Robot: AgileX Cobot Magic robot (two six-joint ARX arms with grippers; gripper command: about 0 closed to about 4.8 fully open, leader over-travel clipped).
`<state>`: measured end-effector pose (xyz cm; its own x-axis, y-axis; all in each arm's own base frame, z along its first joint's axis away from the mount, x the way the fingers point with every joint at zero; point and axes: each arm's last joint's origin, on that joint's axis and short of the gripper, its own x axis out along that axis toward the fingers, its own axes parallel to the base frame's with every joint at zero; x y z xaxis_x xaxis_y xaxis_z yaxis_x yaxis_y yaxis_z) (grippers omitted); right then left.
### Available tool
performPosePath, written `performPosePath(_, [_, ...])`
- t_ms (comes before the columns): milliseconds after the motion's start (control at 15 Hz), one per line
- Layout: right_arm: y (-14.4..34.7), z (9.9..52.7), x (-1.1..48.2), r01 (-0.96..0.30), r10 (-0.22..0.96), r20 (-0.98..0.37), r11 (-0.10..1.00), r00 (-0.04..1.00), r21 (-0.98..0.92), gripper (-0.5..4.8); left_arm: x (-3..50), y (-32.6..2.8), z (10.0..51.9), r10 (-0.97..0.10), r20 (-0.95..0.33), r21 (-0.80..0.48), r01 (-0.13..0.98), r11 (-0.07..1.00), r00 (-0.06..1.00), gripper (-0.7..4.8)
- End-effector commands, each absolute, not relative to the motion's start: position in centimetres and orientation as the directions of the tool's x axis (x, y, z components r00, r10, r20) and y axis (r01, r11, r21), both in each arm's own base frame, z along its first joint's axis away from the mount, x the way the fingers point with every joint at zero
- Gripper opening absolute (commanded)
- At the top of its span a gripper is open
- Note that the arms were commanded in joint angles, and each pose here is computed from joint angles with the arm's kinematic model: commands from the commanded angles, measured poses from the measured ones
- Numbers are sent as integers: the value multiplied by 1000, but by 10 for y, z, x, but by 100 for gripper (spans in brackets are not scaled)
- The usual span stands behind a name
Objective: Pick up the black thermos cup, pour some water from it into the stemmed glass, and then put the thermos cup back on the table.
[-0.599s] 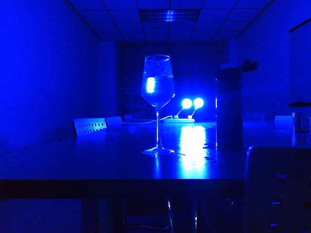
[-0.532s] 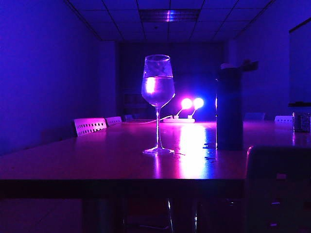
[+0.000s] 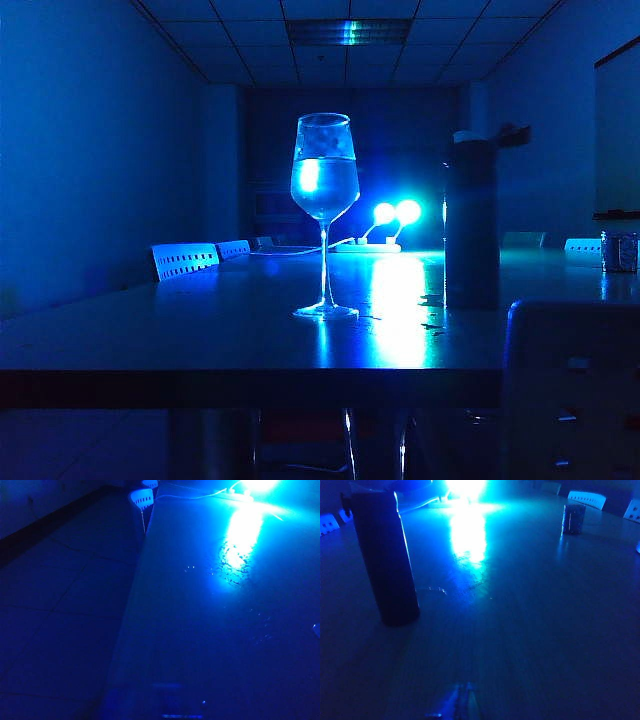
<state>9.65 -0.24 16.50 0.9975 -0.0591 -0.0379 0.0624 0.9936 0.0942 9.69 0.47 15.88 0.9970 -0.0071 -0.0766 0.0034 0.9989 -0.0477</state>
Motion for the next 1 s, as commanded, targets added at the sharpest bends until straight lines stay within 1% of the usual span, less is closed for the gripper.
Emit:
performPosePath(67, [-2, 206, 87, 39, -49, 97, 994, 994, 101, 429, 94, 3, 176, -46, -14, -103, 44, 994, 999, 479])
performPosePath(133, [-1, 219, 82, 4, -15, 118, 995, 993, 96, 431, 92, 3, 185, -49, 11, -127, 50, 991, 999, 479])
performPosePath(200, [0, 234, 76, -32, 23, 130, 997, 991, 65, 431, 88, 2, 199, -90, 52, -122, 96, 988, 995, 479])
performPosePath(333, [1, 263, 68, -41, 46, 152, 999, 987, -34, 432, 79, -1, 230, -149, 136, -100, 163, 982, 979, 479])
performPosePath(399, [1, 280, 67, -37, 45, 169, 998, 985, -48, 456, 76, -1, 244, -157, 158, -93, 173, 981, 975, 479])
performPosePath(532, [3, 312, 72, -85, 102, 200, 992, 974, -91, 463, 81, -1, 264, -182, 173, -85, 199, 976, 968, 479])
performPosePath(599, [3, 329, 80, -97, 118, 222, 990, 968, -105, 463, 89, -2, 274, -212, 190, -78, 230, 970, 959, 479])
performPosePath(732, [5, 351, 99, -174, 195, 209, 978, 958, -116, 463, 109, -3, 292, -265, 196, -114, 290, 950, 944, 479])
performPosePath(865, [6, 361, 119, -219, 228, 176, 973, 958, -72, 463, 134, -14, 306, -355, 172, -120, 377, 918, 919, 479])
performPosePath(998, [6, 359, 146, -236, 234, 169, 972, 957, -6, 463, 162, -33, 311, -441, 173, -94, 460, 883, 881, 479])
